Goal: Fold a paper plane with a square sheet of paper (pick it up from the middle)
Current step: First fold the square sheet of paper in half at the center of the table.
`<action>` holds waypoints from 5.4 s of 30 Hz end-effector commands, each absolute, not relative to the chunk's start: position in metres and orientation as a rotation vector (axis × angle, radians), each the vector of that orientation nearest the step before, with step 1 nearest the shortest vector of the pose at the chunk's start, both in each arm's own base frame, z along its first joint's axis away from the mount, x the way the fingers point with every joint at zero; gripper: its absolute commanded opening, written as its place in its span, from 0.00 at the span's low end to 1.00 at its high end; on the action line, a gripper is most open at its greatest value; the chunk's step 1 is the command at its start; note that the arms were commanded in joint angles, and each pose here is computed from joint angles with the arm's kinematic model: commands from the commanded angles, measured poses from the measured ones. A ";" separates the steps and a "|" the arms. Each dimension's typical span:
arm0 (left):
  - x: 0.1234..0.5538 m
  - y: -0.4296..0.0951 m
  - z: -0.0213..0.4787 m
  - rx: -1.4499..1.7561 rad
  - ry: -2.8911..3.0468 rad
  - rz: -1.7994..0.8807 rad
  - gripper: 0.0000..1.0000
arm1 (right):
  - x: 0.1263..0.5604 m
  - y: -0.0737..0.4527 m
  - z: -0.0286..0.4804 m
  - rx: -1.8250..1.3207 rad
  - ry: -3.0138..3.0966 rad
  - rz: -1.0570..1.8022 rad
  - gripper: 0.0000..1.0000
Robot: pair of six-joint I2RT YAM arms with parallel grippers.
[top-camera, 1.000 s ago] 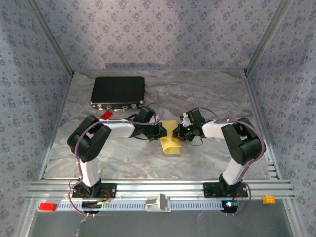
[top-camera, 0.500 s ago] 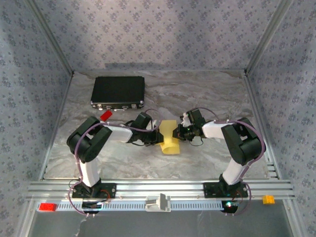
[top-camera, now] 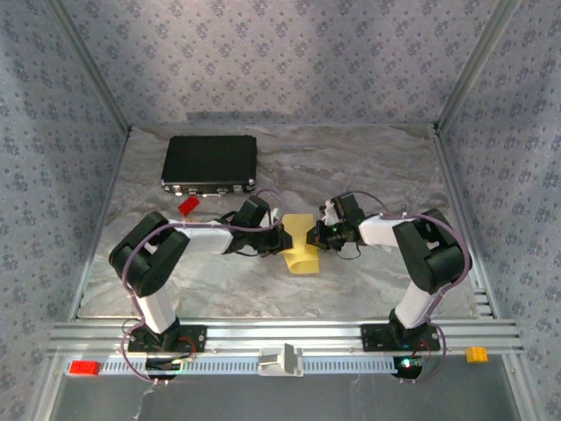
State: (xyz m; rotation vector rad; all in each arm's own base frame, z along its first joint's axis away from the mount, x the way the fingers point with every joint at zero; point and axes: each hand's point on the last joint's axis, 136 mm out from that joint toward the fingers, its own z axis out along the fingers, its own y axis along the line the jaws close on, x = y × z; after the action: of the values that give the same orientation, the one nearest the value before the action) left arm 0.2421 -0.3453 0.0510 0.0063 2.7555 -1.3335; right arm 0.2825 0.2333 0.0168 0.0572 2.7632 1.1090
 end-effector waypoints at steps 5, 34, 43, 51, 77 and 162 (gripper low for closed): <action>0.224 -0.351 0.036 0.014 2.794 -1.386 0.06 | 0.244 0.198 -0.030 0.201 2.990 0.856 0.00; 0.196 -0.356 0.045 0.126 2.786 -1.442 0.07 | 0.242 0.197 -0.030 0.208 2.990 0.848 0.00; 0.169 -0.324 -0.003 0.097 2.914 -1.285 0.07 | 0.241 0.196 -0.033 0.211 2.997 0.840 0.00; 0.151 -0.309 0.003 0.192 2.914 -1.256 0.08 | 0.241 0.196 -0.033 0.210 2.995 0.841 0.00; 0.198 -0.325 0.012 0.134 2.841 -1.272 0.07 | 0.239 0.196 -0.031 0.198 2.994 0.842 0.00; 0.327 -0.334 0.044 0.038 2.703 -1.257 0.08 | 0.243 0.209 -0.018 0.048 2.981 0.941 0.00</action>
State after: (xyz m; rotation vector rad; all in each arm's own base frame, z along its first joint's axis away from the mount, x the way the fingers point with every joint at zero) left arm 0.3164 -0.3291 0.0350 0.0020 2.7274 -1.2298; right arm 0.2735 0.2329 0.0175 -0.0254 2.7880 1.0957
